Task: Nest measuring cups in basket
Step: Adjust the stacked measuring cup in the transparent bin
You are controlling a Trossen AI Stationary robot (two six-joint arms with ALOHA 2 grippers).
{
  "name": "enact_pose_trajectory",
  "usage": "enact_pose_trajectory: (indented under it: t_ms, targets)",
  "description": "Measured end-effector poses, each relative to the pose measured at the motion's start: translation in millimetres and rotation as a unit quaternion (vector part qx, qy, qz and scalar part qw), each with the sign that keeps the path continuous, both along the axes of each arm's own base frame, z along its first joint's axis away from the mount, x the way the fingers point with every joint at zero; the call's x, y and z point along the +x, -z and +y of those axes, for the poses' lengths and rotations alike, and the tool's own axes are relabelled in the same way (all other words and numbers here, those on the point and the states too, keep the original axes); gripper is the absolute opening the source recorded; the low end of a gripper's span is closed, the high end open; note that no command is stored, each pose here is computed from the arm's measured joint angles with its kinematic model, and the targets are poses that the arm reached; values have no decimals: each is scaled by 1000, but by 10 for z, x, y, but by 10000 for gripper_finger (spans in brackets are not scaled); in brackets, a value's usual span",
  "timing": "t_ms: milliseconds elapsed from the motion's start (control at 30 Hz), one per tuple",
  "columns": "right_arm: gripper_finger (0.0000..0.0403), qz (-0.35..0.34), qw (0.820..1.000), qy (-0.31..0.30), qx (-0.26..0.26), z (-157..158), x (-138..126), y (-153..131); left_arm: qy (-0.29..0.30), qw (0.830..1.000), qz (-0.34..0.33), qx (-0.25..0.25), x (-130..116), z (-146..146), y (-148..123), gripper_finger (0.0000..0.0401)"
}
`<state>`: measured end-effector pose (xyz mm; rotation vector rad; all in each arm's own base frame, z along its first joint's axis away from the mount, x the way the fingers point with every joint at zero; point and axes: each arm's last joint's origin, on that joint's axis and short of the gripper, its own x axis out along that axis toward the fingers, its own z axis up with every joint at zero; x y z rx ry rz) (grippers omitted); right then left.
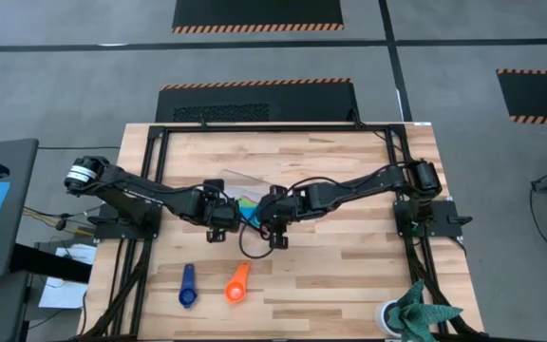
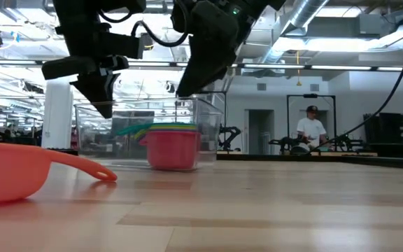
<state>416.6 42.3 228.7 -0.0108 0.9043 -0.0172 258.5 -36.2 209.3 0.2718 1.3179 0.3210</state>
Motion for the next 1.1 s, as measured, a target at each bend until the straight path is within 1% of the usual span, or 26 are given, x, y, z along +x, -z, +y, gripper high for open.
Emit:
enact_pose_trajectory:
  t_ms: [200, 267, 367, 433, 533, 667, 767, 867, 933, 1000, 1100]
  targets:
    - [118, 12, 1000, 18, -7, -11, -21, 14, -17, 1000, 1, -11, -13, -2, 4, 0]
    - [118, 17, 999, 27, -13, -18, -31, 21, -19, 1000, 4, -24, -18, -8, 6, 0]
    - [118, 17, 999, 31, -14, -39, -28, 21, -19, 998, 9, -62, -21, -29, 14, 0]
    - [118, 17, 999, 33, -14, -41, -28, 21, -21, 997, 10, -76, -24, -49, 16, 0]
    - [118, 15, 999, 39, -23, -47, -28, 20, -17, 997, 10, -78, -24, -78, -2, 0]
    - [118, 12, 998, 46, -32, -59, -24, 16, -14, 997, -1, -76, 17, -93, -96, 0]
    - [118, 9, 998, 48, -32, -79, -18, 13, -10, 999, -2, -45, 35, -81, -210, 0]
    - [118, 10, 997, 62, -50, -121, -16, -22, 3, 1000, -8, 17, 62, -37, -305, 0]
    - [118, 11, 995, 77, -70, -162, -65, -148, 22, 999, -3, 44, 78, 6, -319, 0]
    - [118, -1, 990, 104, -90, -205, -127, -333, 42, 998, 4, 51, 95, 49, -311, 0]
    - [118, 9, 980, 159, -118, -253, -391, -615, 76, 996, 11, 51, 127, 118, -283, 0]
